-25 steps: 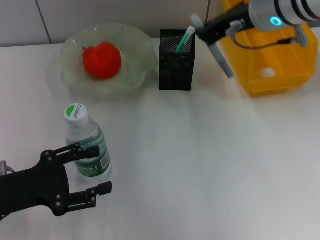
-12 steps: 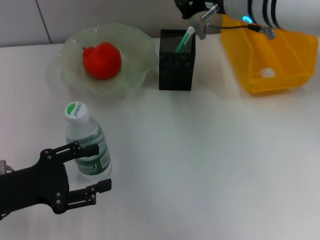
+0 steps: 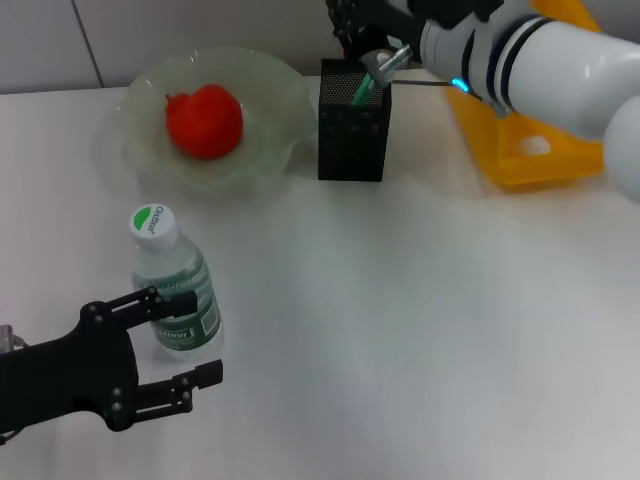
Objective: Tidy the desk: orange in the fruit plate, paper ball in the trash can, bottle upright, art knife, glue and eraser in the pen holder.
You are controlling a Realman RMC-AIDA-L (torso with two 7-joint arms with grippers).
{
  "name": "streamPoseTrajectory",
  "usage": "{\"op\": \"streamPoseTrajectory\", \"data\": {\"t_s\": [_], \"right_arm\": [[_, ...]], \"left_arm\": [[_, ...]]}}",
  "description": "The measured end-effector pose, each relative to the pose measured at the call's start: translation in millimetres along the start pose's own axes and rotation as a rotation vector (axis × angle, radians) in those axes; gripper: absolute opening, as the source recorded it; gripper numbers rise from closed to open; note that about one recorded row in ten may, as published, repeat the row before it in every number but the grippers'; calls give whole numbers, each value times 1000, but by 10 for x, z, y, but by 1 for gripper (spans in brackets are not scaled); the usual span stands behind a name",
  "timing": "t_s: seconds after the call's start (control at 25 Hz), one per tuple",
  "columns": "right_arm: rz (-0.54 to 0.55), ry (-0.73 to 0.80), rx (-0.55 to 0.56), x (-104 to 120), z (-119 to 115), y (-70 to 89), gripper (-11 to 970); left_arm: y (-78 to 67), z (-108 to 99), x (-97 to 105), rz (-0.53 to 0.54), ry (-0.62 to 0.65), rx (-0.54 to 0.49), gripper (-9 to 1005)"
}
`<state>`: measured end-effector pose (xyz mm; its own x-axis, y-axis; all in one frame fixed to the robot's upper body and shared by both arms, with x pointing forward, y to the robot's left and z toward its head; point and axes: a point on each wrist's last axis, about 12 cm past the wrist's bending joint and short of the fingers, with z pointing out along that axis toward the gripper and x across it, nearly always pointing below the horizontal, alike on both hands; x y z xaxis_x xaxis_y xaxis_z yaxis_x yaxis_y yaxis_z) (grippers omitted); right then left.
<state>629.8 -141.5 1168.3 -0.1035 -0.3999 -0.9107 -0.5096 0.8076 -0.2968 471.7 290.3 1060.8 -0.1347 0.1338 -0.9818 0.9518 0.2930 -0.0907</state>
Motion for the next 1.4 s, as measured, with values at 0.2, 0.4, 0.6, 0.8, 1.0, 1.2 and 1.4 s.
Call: {"op": "streamPoseTrajectory", "data": {"t_s": [0.2, 0.4, 0.6, 0.8, 1.0, 1.2, 1.4], "right_arm": [[16, 5, -6, 63, 47, 43, 138], [54, 23, -20, 97, 121, 55, 188], [46, 37, -26, 110, 164, 66, 270], [53, 31, -22, 93, 157, 56, 377], [92, 25, -29, 59, -4, 28, 519], [217, 81, -74, 16, -437, -86, 719], [343, 273, -215, 42, -846, -386, 794]], "left_arm": [[1, 3, -1, 0, 0, 1, 785], [-12, 21, 15, -10, -5, 6, 785], [-20, 26, 23, -12, -6, 8, 785], [-20, 25, 24, -11, -7, 7, 785], [-38, 9, 35, -16, -10, 6, 785], [-33, -25, 26, -22, -21, -6, 785], [-32, -50, 2, -38, -49, -18, 785]]}}
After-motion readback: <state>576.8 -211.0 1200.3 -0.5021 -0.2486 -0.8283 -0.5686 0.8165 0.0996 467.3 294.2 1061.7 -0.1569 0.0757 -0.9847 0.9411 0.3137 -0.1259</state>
